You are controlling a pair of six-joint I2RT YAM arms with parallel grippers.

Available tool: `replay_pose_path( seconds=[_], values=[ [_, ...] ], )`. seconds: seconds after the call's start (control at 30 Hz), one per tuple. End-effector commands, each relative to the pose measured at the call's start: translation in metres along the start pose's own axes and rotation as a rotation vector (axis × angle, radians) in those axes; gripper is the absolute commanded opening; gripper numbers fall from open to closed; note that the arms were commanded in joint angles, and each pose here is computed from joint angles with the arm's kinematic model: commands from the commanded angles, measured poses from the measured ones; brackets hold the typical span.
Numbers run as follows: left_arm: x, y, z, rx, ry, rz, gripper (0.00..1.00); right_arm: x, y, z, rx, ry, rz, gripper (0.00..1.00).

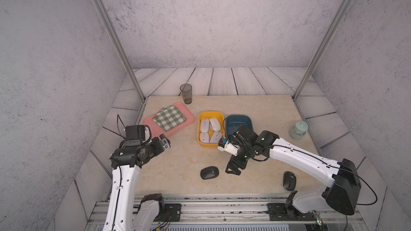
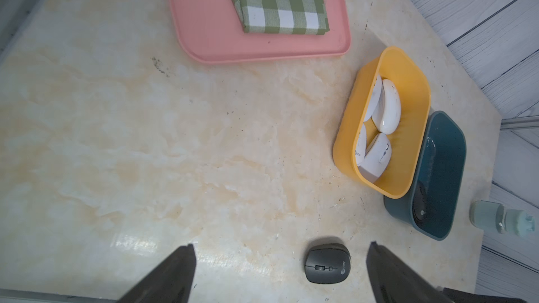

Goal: Place the mice by color into the storage box
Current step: Adjust the mouse at the center of the board, then pick up the mouse from the center of the board.

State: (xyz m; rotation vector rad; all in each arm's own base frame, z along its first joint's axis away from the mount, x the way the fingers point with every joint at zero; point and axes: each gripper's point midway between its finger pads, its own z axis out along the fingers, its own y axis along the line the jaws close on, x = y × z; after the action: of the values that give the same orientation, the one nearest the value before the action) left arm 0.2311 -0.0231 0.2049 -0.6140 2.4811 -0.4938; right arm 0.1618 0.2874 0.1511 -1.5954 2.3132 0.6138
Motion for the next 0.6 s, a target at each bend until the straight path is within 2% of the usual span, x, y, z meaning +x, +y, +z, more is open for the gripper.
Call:
replay_pose_path(
  seconds=[0.0,0.1,0.37,0.57],
  values=[
    [0.001,-0.007,0.005,0.074,0.006,-0.021,0.98,0.0,0.004,0.018,-0.011,0.019,-0.219,0.99],
    [0.001,-0.001,0.008,0.056,-0.007,-0.019,0.98,-0.004,0.007,0.035,-0.013,0.04,-0.306,0.99],
    [0.004,0.006,0.01,0.037,-0.017,-0.008,0.98,-0.012,0.002,0.092,0.024,0.153,-0.426,0.99],
    [0.007,0.009,0.012,0.028,-0.009,-0.009,0.98,-0.031,-0.005,0.111,0.063,0.138,-0.462,0.99]
  ],
)
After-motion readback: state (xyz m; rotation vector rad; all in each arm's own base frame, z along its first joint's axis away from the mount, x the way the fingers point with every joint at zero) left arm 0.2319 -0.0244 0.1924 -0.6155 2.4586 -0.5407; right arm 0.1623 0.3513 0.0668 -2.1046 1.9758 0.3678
